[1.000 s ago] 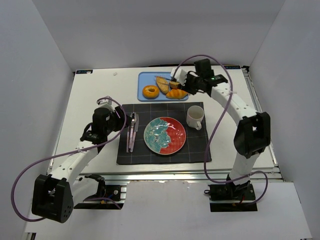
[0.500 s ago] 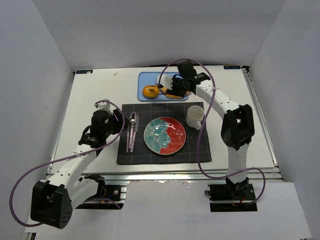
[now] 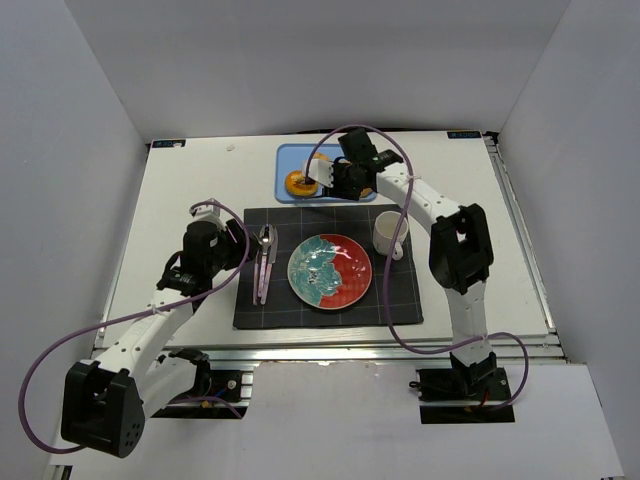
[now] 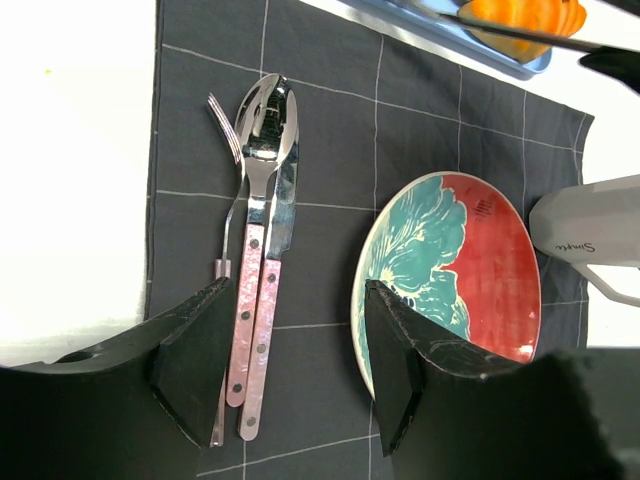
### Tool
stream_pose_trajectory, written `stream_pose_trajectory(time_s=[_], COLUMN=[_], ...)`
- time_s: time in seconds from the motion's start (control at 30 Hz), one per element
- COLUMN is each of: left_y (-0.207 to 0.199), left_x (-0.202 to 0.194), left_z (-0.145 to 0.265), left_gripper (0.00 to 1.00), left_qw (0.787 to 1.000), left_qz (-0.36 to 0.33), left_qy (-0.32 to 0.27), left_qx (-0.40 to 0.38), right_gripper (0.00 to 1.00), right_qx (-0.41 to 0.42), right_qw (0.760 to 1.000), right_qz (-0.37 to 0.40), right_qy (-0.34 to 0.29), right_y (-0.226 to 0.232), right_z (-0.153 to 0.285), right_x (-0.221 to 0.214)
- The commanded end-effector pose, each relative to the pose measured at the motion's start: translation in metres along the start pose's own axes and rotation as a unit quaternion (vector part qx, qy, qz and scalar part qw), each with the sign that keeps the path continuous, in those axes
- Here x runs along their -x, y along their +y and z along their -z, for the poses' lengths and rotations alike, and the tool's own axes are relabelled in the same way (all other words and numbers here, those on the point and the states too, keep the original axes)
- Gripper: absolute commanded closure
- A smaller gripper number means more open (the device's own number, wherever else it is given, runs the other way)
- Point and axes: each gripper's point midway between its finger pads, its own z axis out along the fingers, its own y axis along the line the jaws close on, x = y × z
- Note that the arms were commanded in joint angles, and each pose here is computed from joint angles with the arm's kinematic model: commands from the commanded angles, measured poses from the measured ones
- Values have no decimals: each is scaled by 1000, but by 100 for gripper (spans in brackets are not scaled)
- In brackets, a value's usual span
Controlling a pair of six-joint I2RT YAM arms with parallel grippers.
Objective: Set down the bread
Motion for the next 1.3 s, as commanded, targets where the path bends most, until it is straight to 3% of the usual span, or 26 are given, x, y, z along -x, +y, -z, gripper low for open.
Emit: stream_pose_trajectory(time_s=[0.0,0.07,0.17,0.3,0.5,0.6,0.77,1.03,1.17,1.27], left_y=[0,-1,-3,-7,-11,-12,-16,-25,-28,-27], left_x=[6,6,9,15,21,21,22,32,32,32], left_z=[3,3,1,-3,-8,-12,-24,-38,-42,-42], left_gripper=[36,36,36,36,36,36,36,36,36,36], left_qw=[1000,1000,1000,1000,1000,1000,1000,999,999,999], left_qz=[-6,-6,-6,-9,-14,-14,-15,-25,-25,-25], left_qy=[-11,-12,-14,-16,-18,-18,-12,-6,0,0], left_qx=[2,2,-1,-4,-8,-10,-18,-25,-29,-28], right_gripper=[51,52,61,83,92,92,87,83,77,67], right_qx=[-26,-22,-15,-15,-22,6,60,96,115,120], right_qw=[999,1000,1000,1000,996,994,993,992,991,990], right_qz=[20,19,16,10,-14,-2,28,-14,-25,-23], right_qy=[1,3,1,-22,-89,-113,-96,-85,-70,-65], right_y=[-19,-18,-15,-17,-9,30,110,162,176,177], right_z=[6,3,4,20,85,128,141,163,156,149], right_x=[7,5,6,18,45,48,12,-5,-15,-19])
